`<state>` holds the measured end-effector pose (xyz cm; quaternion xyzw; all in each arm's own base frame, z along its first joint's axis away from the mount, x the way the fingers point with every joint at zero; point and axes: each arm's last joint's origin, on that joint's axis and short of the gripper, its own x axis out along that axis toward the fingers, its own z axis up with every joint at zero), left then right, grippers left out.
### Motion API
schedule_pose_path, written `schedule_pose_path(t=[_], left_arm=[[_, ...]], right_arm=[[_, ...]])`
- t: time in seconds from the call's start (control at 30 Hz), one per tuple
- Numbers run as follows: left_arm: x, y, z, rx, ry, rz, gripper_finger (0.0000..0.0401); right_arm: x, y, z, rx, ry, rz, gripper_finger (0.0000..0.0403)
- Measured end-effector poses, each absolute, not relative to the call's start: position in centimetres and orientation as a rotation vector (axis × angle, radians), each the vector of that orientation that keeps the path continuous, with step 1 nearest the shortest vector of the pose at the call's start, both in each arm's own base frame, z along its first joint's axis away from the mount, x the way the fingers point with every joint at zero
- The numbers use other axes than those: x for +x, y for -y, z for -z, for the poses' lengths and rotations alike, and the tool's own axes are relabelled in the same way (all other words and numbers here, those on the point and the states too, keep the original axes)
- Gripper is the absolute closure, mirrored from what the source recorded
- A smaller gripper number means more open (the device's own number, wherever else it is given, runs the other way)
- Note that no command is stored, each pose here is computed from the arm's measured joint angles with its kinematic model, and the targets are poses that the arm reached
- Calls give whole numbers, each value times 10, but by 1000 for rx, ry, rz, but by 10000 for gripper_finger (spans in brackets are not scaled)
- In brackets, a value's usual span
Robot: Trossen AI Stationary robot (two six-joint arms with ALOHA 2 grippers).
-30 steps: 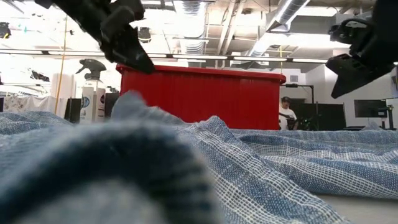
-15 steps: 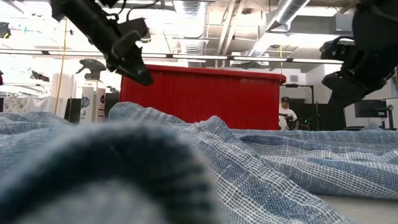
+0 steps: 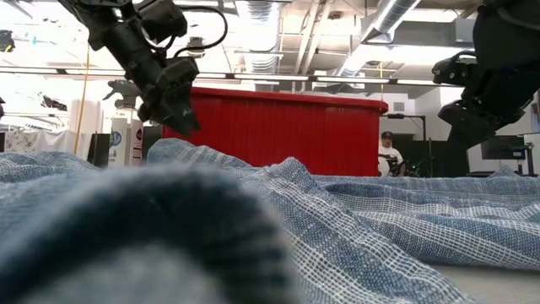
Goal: Fold Laundry from Bin
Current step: Fold the patterned blue shirt
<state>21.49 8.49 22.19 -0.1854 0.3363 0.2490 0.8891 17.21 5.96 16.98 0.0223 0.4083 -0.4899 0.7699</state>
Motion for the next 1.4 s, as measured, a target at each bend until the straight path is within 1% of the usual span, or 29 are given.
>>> schedule_pose_path(t=[0.2,0.4,0.5,0.6,0.7,0.77,0.9,0.93,1.07,1.27,1.4], left_arm=[[210,-83,-207,-437,-719,-492,198],[208,-80,-194,-483,-684,-462,198],[209,-80,-188,-496,-695,-466,206],[212,-81,-183,-508,-715,-444,229],[219,-81,-176,-523,-725,-392,267],[222,-81,-172,-516,-730,-394,300],[224,-84,-172,-501,-707,-438,379],[225,-84,-173,-505,-696,-439,389],[229,-80,-183,-497,-668,-425,398],[243,-62,-199,-453,-655,-365,401],[246,-46,-205,-387,-715,-373,401]], right_arm=[[172,-60,-170,48,-885,1063,195],[173,-60,-170,41,-890,1055,195],[173,-60,-170,42,-889,1055,195],[173,-60,-170,42,-889,1055,195],[173,-60,-170,44,-888,1055,195],[173,-60,-170,47,-886,1054,195],[174,-60,-169,56,-880,1051,196],[174,-60,-169,58,-879,1050,198],[175,-61,-169,69,-875,1048,207],[177,-62,-169,88,-862,1041,215],[177,-62,-169,88,-862,1041,215]])
